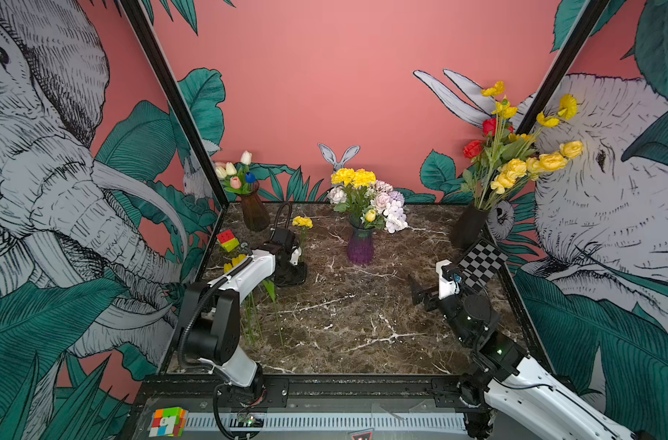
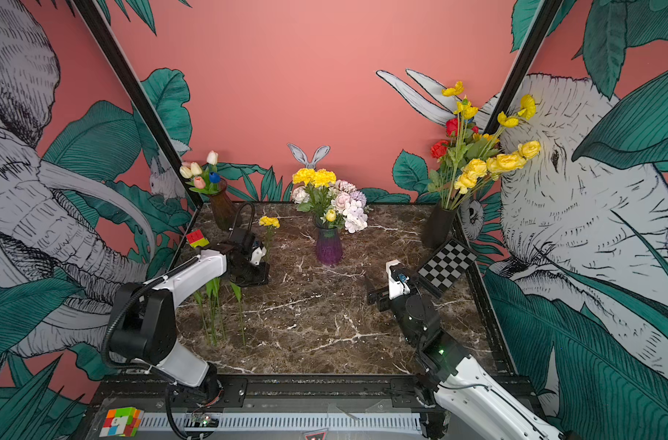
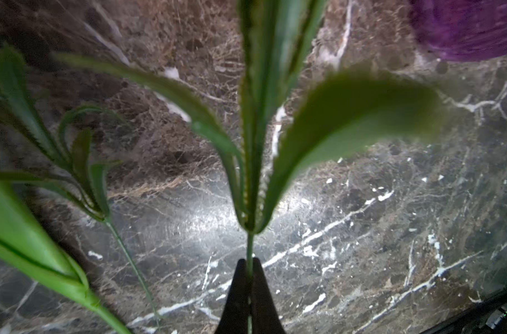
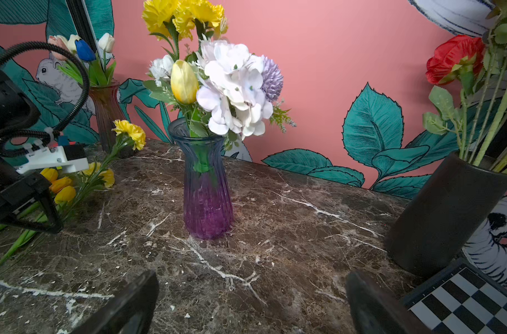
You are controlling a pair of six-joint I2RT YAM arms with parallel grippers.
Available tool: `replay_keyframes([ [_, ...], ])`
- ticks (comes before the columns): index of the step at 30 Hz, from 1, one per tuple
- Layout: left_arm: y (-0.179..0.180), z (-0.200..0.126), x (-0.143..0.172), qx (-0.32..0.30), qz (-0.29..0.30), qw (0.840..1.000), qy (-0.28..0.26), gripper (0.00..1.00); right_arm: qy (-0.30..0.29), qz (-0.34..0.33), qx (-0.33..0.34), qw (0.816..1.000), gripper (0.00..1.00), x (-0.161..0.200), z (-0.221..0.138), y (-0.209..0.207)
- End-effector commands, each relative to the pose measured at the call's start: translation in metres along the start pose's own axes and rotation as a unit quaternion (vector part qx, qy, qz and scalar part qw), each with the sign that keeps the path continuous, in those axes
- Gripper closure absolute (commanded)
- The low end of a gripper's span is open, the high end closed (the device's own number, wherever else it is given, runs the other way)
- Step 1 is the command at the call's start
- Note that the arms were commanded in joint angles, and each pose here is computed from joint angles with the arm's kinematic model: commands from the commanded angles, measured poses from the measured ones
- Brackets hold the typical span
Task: Pick out yellow flowers from the vase
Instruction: Place the flower at the center of the board.
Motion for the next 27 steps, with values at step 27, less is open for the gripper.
replay_keyframes([
  [27,0.053,-0.014,0.004,-0.040,-0.058,0.995,-0.074,0.68,-0.005,0.018,0.013,1.000,0.01,-0.015,0.006,-0.004],
])
Point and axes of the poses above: each gripper's point midway between its finger pads, its own z axis out along the fingers, its own y axis along the line the jaws close on, x = y × z, the point moved 7 cm from there along -z, back along the fingers, and after that the axes turned 12 degrees about -z, right-handed, at the moved point
